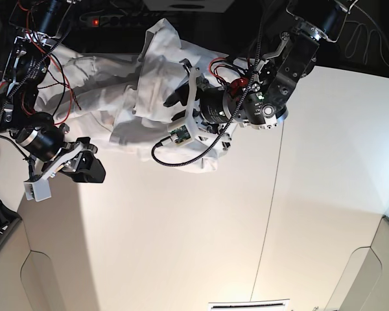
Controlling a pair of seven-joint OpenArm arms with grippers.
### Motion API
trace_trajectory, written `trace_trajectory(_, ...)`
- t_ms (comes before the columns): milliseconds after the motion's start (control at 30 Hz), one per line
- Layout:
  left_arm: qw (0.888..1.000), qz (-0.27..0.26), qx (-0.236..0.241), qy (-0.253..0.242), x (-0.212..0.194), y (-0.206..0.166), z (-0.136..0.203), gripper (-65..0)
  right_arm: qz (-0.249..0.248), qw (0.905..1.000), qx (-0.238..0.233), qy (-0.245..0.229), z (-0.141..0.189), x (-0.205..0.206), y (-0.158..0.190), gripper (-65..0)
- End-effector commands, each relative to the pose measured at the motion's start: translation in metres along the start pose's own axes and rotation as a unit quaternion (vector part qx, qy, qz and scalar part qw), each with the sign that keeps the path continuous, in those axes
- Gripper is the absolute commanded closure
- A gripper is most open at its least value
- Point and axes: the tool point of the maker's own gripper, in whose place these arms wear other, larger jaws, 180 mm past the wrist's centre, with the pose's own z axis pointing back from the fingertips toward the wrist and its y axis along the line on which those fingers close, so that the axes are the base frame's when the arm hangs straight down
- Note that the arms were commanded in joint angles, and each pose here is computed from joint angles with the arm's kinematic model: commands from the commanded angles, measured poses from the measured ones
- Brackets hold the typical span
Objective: Layout the t-shirt on the table in an organized manner, then fold the t-shirt properly
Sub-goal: 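Lift the strip end with the left gripper and fold it toward the other end, then lower the folded end onto the shirt and press it with both grippers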
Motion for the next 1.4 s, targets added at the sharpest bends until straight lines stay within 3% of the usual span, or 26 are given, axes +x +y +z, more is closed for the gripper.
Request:
trace_trajectory(0,1.000,0.005,0.018,-0.016,0.012,0.014,0.000,-26.0,0.015,0.9995,0.007,-0.029,0.003,0.018,0.004,-21.0)
trace_trajectory(267,0.996,0.025,0.074,0.029,-0.010,0.050,-0.008,-26.0,0.021,0.9991,0.002,-0.037,0.006,0.024,0.000,-21.0)
trace_trajectory(400,0.994,0.032,0.099,0.033,-0.012,0.058,-0.006,-26.0,0.054,0.9972,-0.049,-0.016,0.015,0.025,-0.027,-21.3)
trace_trajectory(467,0.993,0.028,0.112,0.039,-0.014,0.063,-0.005,-26.0,0.062,0.9941,-0.089,-0.009,0.025,0.026,-0.047,-26.7)
trace_trajectory(567,0.992,0.025,0.114,0.040,-0.014,0.063,-0.005,-26.0,0.056,0.9894,-0.133,-0.019,0.042,0.033,-0.072,-33.5)
trace_trajectory(700,0.992,0.025,0.114,0.040,-0.014,0.063,-0.005,-26.0,0.041,0.9845,-0.166,-0.038,0.065,0.039,-0.096,-33.5)
trace_trajectory(867,0.992,0.025,0.114,0.040,-0.014,0.063,-0.005,-26.0,0.016,0.9837,-0.173,-0.046,0.083,0.035,-0.111,-33.5)
trace_trajectory(1100,0.992,0.025,0.113,0.040,-0.014,0.063,-0.005,-26.0,0.007,0.9732,-0.225,-0.049,0.119,0.038,-0.154,-33.5)
trace_trajectory(1200,0.993,0.025,0.114,0.035,-0.012,0.063,-0.005,-26.0,-0.020,0.9775,-0.208,-0.031,0.119,0.023,-0.167,-33.5)
trace_trajectory(1367,0.993,0.023,0.114,0.028,-0.009,0.064,-0.005,-26.0,-0.129,0.9813,-0.143,0.007,0.099,-0.029,-0.173,-33.5)
